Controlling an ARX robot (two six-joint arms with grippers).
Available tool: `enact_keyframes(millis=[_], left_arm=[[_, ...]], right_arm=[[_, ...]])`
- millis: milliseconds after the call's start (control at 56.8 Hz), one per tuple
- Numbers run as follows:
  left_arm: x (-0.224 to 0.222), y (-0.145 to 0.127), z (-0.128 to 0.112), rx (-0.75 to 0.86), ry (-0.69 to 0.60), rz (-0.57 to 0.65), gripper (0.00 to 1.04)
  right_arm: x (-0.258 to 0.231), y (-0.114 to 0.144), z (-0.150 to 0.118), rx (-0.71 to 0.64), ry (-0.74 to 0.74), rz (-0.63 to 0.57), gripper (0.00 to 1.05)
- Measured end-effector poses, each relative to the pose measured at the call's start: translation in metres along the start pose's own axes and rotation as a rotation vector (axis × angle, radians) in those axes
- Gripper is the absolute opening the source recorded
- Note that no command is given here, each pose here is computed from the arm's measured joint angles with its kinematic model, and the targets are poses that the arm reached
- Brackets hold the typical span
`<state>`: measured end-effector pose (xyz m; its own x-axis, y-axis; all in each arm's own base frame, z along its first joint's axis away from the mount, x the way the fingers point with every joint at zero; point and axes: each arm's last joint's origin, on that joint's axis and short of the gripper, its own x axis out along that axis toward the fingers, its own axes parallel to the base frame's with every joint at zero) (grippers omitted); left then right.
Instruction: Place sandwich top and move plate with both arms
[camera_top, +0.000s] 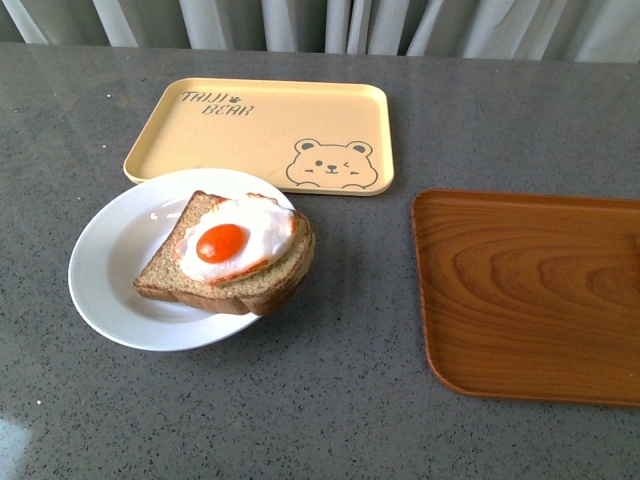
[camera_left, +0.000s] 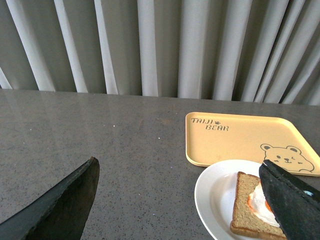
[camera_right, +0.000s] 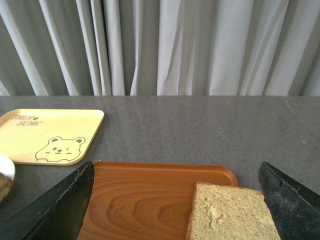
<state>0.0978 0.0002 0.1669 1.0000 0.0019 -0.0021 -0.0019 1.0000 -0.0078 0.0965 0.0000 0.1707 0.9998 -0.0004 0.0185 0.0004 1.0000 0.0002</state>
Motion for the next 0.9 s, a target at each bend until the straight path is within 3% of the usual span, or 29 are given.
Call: enact_keyframes(millis=[687, 722, 793, 898], left_arm=[[0.0, 0.0, 0.0, 0.0, 0.0, 0.0, 0.96], [0.0, 0.0, 0.0, 0.0, 0.0, 0.0, 0.96], [0.0, 0.0, 0.0, 0.0, 0.0, -0.001, 0.96], [0.0, 0.0, 0.0, 0.0, 0.0, 0.0, 0.96]], right_arm=[[0.0, 0.0, 0.0, 0.0, 0.0, 0.002, 0.96], [0.001, 0.0, -0.001, -0.013, 0.061, 0.059, 0.96], [0.004, -0.004, -0.001, 0.031, 0.324, 0.219, 0.96], [0.022, -0.022, 0.007, 0.116, 0.433, 0.304, 0.96]])
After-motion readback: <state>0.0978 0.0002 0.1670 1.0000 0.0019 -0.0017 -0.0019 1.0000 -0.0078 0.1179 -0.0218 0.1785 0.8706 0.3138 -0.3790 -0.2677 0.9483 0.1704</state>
